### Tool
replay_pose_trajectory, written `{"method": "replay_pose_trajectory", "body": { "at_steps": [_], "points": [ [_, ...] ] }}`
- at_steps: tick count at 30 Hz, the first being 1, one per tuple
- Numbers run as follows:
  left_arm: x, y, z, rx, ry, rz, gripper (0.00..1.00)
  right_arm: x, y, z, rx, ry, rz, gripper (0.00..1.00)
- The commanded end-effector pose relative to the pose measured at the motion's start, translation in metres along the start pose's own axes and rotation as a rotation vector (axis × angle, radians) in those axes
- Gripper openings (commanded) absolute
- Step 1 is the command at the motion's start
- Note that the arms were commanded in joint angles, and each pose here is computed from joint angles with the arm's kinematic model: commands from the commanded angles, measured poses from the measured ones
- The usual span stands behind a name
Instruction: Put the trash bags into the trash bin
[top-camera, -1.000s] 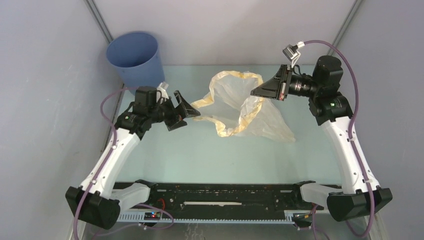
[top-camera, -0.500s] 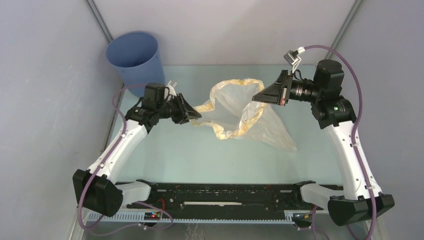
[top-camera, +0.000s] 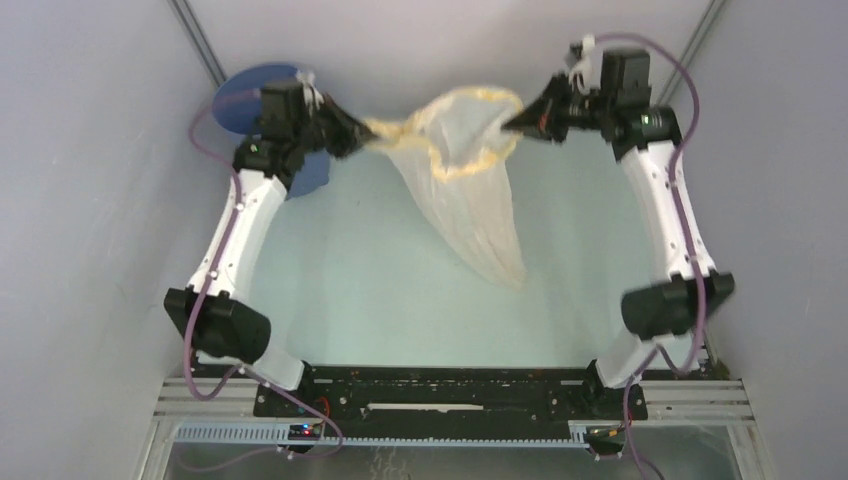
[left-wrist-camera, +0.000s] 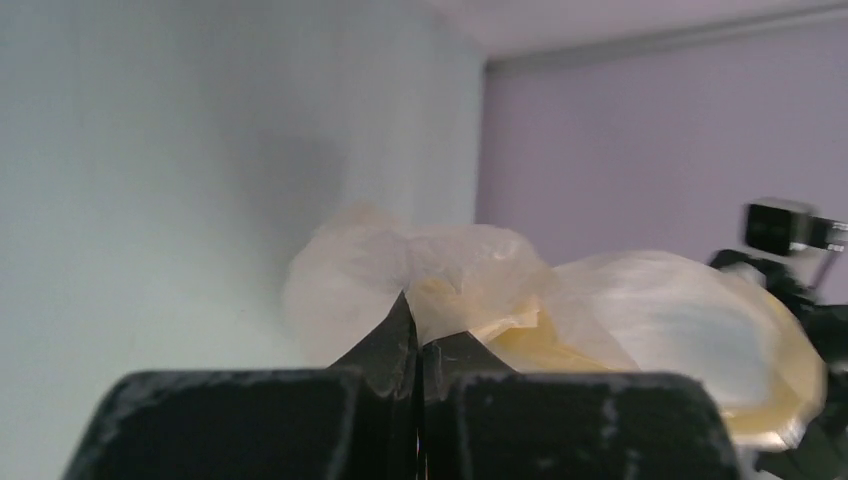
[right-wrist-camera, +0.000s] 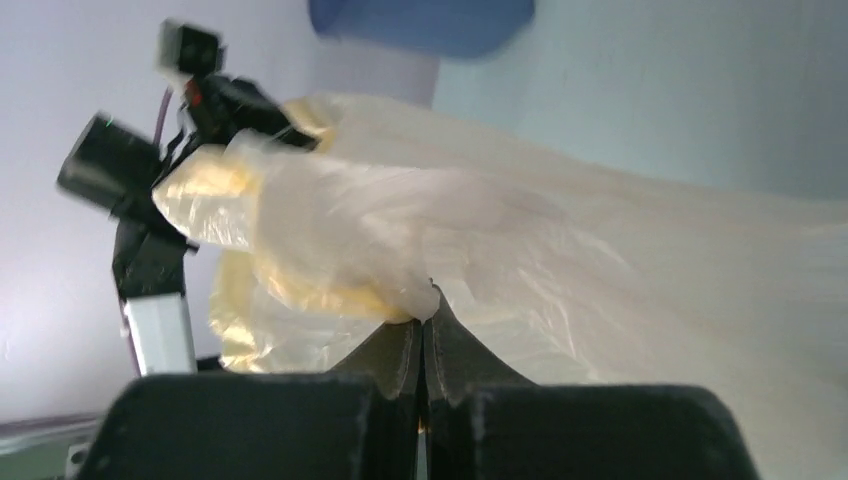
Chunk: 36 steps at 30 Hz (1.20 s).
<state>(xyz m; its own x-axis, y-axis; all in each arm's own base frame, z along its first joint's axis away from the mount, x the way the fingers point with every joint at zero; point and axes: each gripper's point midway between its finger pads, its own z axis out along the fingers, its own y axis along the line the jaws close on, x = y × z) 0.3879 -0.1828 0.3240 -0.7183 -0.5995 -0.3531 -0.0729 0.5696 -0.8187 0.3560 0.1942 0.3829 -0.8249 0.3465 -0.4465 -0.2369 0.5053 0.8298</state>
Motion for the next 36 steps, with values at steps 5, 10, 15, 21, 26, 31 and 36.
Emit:
{"method": "replay_pose_trajectory", "body": {
  "at_steps": [5, 10, 15, 21, 26, 31, 36],
  "points": [
    [-0.072, -0.251, -0.221, 0.552, -0.632, 0.492, 0.0, -0.05, 0.221, -0.113, -0.405, -0.332, -0.452, 0.0],
    [-0.054, -0.161, -0.193, 0.363, -0.698, 0.407, 0.0, 0.014, 0.168, -0.086, -0.419, -0.412, -0.63, 0.0],
    [0.033, 0.06, -0.057, -0.073, -0.263, 0.119, 0.0, 0.101, -0.032, 0.015, -0.026, 0.022, -0.273, 0.0],
    [0.145, 0.17, -0.012, -0.178, 0.067, -0.009, 0.0, 0.223, -0.143, 0.046, 0.226, 0.429, -0.101, 0.0],
    [0.099, 0.095, -0.023, -0.02, -0.036, 0.119, 0.0, 0.176, -0.105, 0.044, 0.13, 0.297, -0.149, 0.0],
    [0.031, -0.044, -0.064, 0.194, -0.15, 0.286, 0.0, 0.101, -0.039, 0.018, 0.102, 0.17, -0.265, 0.0],
    [-0.015, -0.16, -0.156, 0.43, -0.401, 0.417, 0.0, 0.048, 0.053, -0.038, 0.034, -0.042, -0.449, 0.0]
  ]
}}
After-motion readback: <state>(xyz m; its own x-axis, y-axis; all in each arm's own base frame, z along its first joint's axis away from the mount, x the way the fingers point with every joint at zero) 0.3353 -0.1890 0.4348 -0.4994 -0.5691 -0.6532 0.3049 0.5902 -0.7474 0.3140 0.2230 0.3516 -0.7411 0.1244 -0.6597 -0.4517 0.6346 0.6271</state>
